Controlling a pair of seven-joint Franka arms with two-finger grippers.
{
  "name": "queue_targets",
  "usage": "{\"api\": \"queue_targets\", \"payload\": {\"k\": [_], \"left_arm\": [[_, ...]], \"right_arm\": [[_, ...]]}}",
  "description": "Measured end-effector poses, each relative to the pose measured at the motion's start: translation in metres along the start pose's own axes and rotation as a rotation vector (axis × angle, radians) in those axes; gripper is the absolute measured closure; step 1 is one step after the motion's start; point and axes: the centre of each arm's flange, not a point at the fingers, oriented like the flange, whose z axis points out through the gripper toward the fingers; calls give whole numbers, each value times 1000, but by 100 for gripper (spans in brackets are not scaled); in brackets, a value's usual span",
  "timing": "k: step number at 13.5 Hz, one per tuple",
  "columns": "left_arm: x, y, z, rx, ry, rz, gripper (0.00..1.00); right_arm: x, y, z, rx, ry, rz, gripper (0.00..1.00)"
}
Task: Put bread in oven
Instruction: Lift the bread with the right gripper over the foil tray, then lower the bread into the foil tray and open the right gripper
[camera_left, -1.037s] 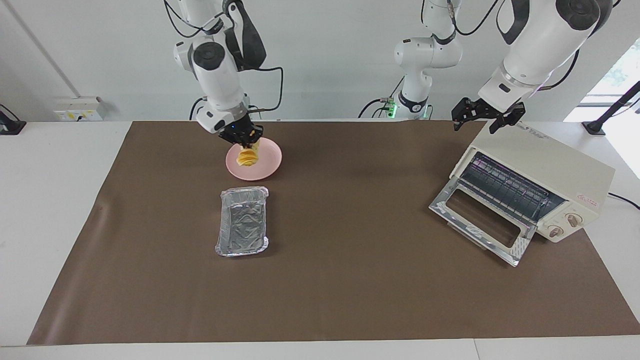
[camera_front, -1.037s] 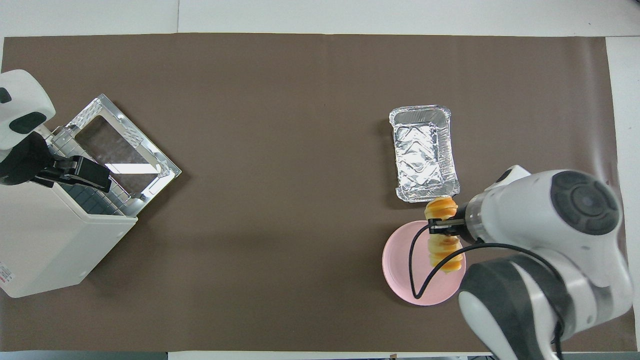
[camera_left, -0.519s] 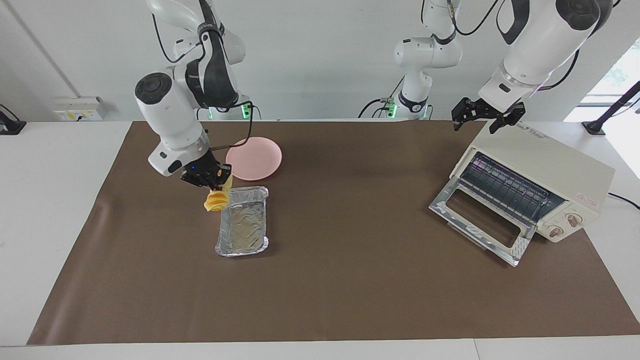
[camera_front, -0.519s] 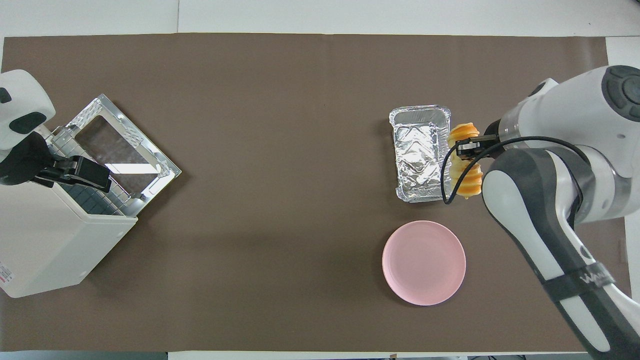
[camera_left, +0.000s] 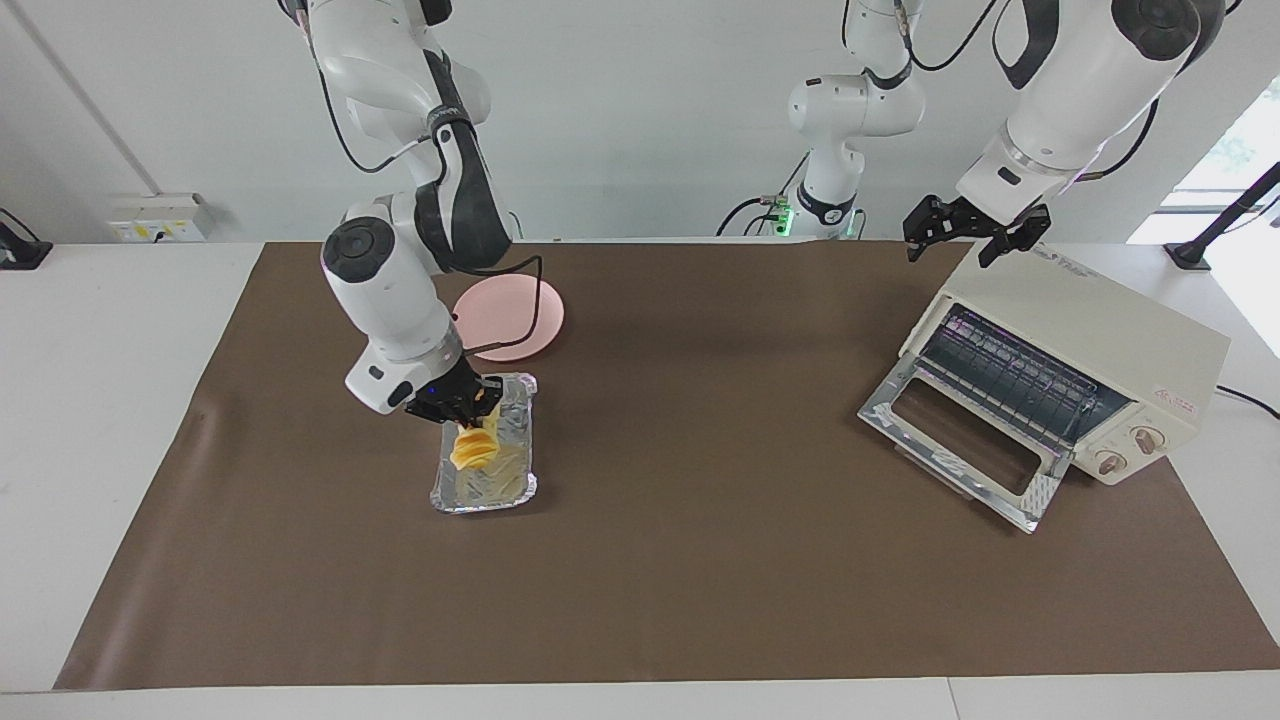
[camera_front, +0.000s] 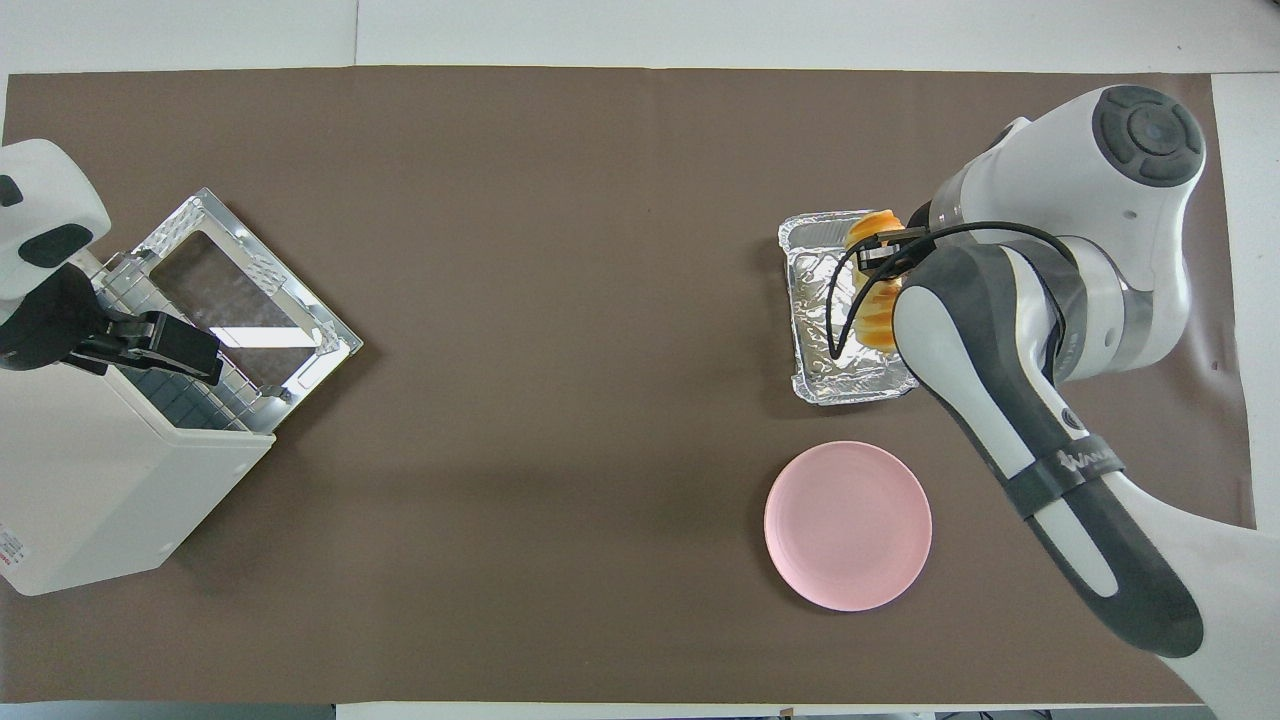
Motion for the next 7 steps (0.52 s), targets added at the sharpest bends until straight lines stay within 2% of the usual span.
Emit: {"api": "queue_targets", "payload": {"k": [3, 7], "left_arm": [[0, 0, 0, 0, 0, 0, 0], [0, 0, 0, 0, 0, 0, 0]], "right_arm": [[0, -6, 27, 10, -40, 2, 91], [-6, -3, 62, 5, -12, 7, 91]]}}
